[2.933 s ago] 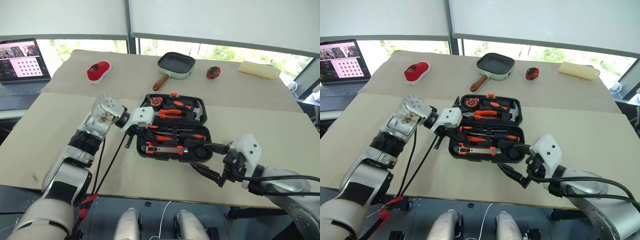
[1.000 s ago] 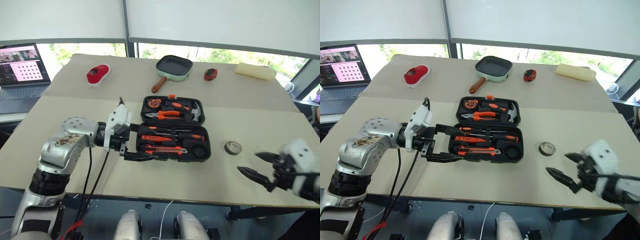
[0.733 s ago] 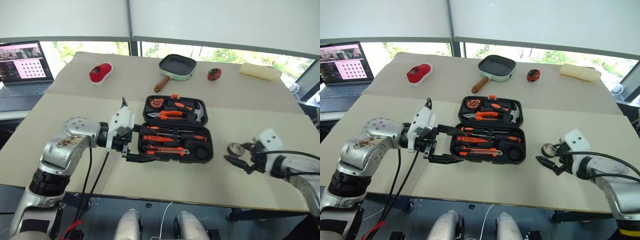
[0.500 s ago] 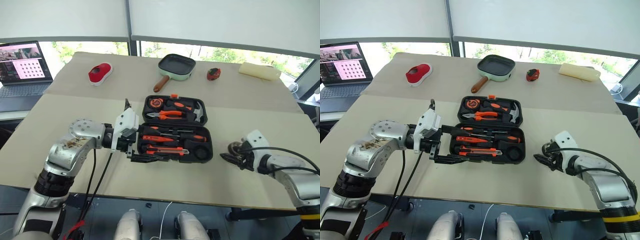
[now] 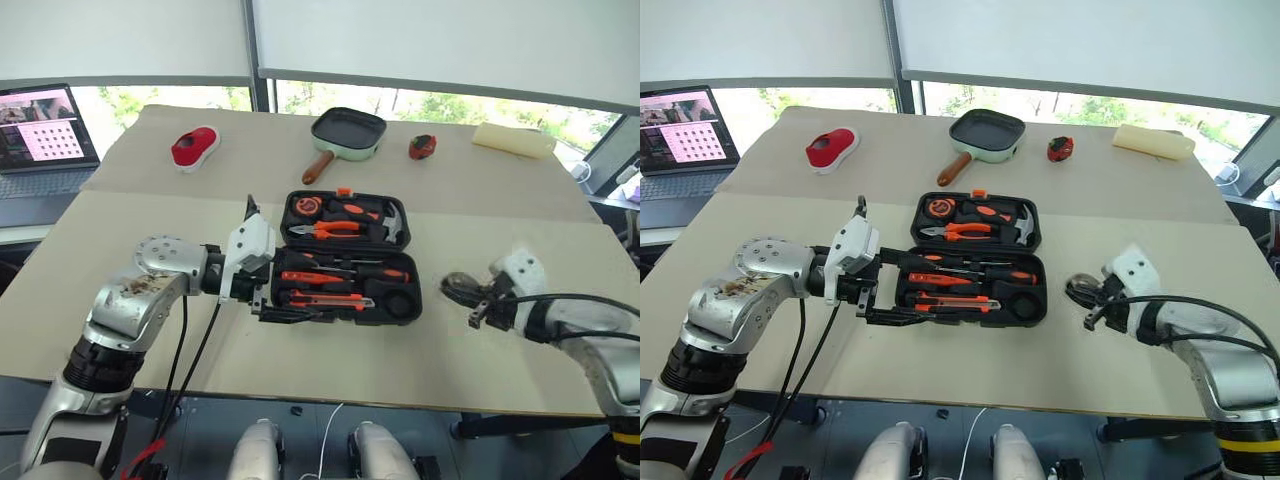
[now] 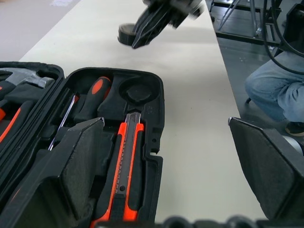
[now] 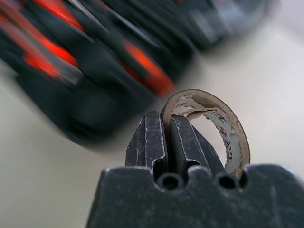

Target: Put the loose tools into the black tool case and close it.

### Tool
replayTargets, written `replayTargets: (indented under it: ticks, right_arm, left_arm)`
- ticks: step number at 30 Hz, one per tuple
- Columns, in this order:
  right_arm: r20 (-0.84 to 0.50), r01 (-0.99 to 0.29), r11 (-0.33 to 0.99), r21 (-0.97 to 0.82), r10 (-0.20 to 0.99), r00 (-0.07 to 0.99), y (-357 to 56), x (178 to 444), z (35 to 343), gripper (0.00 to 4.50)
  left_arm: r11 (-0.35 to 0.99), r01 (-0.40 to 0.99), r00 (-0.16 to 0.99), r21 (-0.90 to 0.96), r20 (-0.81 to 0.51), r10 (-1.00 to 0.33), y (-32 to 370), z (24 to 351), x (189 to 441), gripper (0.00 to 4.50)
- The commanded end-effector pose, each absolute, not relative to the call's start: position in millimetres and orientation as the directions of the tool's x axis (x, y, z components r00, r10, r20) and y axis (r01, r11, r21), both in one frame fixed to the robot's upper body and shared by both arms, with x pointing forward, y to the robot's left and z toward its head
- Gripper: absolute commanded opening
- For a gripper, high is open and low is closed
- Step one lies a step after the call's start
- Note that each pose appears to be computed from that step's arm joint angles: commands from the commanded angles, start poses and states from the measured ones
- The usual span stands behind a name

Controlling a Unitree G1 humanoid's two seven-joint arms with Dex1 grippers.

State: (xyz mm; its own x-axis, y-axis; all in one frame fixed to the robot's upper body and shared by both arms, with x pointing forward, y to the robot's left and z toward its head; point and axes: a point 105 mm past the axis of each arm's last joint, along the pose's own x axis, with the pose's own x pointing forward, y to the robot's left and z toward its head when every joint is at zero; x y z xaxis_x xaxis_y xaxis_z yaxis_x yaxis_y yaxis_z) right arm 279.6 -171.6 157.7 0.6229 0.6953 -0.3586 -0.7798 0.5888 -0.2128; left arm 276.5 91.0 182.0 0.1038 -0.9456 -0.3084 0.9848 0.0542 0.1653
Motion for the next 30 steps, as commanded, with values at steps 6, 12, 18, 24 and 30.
replayTargets:
  ticks: [6, 12, 18, 24, 30]
  right_arm:
    - [-0.467, -0.816, 0.472, -0.333, 0.670, 0.578, -142, 284, 144, 0.03]
    - [-0.502, -0.847, 0.451, -0.282, 0.683, 0.530, -139, 282, 131, 0.03]
    - [-0.532, -0.843, 0.473, -0.255, 0.660, 0.531, -142, 283, 116, 0.03]
    - [-0.558, -0.842, 0.476, -0.254, 0.639, 0.529, -148, 280, 113, 1.76]
    - [-0.534, -0.852, 0.465, -0.240, 0.670, 0.516, -144, 272, 126, 3.82]
  left_arm:
    - [0.022, 0.974, 0.095, 0.226, -0.314, -0.945, 87, 189, 275, 4.50]
    - [0.038, 0.975, 0.105, 0.218, -0.307, -0.946, 88, 189, 276, 4.50]
    - [0.042, 0.975, 0.110, 0.219, -0.308, -0.945, 89, 188, 276, 4.50]
    - [0.042, 0.974, 0.111, 0.221, -0.306, -0.946, 91, 188, 275, 4.50]
    - [0.045, 0.973, 0.114, 0.225, -0.304, -0.946, 91, 188, 276, 4.50]
